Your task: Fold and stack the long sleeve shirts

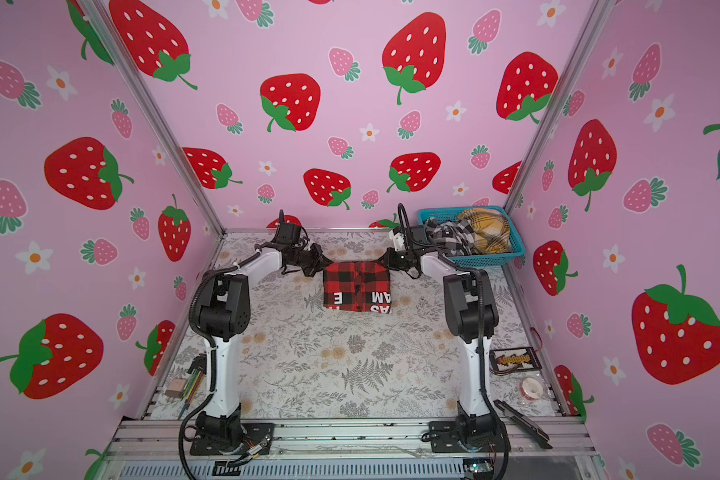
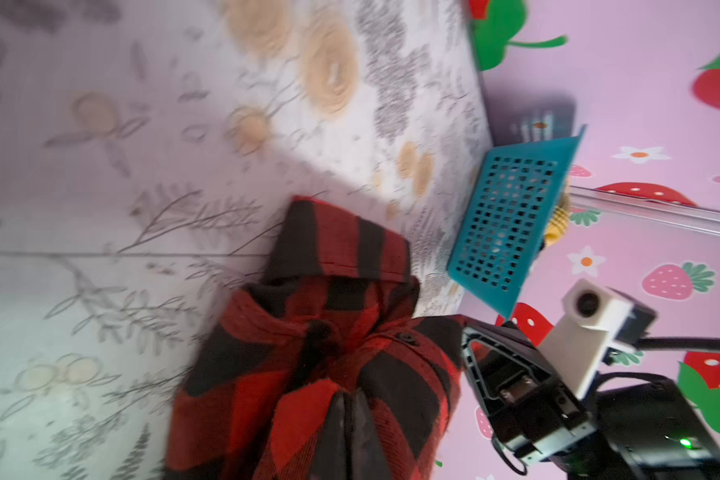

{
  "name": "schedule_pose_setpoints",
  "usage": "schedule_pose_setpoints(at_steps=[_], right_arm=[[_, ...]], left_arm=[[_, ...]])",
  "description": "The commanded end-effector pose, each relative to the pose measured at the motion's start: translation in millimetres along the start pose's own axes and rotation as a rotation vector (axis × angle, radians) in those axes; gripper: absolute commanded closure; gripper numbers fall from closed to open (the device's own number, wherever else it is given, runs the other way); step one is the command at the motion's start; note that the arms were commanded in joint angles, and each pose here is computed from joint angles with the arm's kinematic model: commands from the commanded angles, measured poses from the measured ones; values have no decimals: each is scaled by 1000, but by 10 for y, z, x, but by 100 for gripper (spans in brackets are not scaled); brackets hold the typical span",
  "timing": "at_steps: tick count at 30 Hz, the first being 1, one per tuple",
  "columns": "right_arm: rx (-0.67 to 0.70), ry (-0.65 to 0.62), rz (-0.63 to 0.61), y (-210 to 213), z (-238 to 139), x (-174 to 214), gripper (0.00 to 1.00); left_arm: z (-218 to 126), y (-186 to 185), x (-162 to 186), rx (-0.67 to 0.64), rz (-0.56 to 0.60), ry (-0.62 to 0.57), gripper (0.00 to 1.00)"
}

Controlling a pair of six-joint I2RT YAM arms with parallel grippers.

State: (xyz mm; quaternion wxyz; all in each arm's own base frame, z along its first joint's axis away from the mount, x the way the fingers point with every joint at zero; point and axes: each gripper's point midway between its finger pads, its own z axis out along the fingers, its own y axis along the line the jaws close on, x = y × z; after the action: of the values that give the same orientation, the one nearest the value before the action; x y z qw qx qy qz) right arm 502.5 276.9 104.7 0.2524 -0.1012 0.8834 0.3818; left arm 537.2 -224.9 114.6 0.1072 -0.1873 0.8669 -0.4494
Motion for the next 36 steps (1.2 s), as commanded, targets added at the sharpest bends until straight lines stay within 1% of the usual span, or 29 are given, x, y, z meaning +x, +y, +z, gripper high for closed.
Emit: schedule_pose_setpoints(at_steps=[1,5,8,9,10,12,13,14,15,17,18,20,22,25,27,29,32,35,36], right_arm=[[31,-61,22,-89,-184,-300,91],[53,-43,73,-403,24,-381,92],[90,-24,113,-671,189,-426,91],[102,-21,126,-756,238,-444,87],[111,-22,133,-824,282,-474,80],[114,-9,127,-852,318,-526,65],[124,-9,115,-843,300,-565,57],[130,-10,103,-819,265,-593,52],[134,-18,85,-769,201,-631,49],[147,-49,59,-671,57,-680,38],[150,-63,52,-629,-12,-680,33],[158,-72,54,-538,-154,-603,29],[157,-87,50,-440,-247,-490,27],[149,-75,55,-352,-263,-231,26],[144,-53,61,-338,-224,-79,27],[135,-36,66,-333,-156,25,27],[115,-4,63,-313,0,118,31],[139,42,42,-353,182,184,34],[144,51,34,-362,226,192,36]], left_arm=[[43,-468,-180,90,85,-15,100],[478,-460,-418,154,59,25,100],[869,-211,-569,166,-7,47,100],[951,-121,-622,170,-30,45,88],[1001,-5,-681,167,-60,39,73],[1023,213,-773,146,-102,20,50],[974,240,-811,144,-101,8,41],[905,201,-829,150,-87,-2,37],[787,101,-855,157,-63,-24,31],[513,-122,-894,164,-13,-71,20],[317,-291,-893,168,15,-97,15],[72,-368,-829,137,26,-121,13],[-93,-309,-641,92,26,-129,14],[-137,-99,-202,34,44,-94,14],[-105,-30,66,22,67,-64,14],[-13,52,249,2,82,-19,13],[133,141,310,0,70,15,17],[224,191,233,-26,64,16,19],[266,224,210,-37,64,21,22]])
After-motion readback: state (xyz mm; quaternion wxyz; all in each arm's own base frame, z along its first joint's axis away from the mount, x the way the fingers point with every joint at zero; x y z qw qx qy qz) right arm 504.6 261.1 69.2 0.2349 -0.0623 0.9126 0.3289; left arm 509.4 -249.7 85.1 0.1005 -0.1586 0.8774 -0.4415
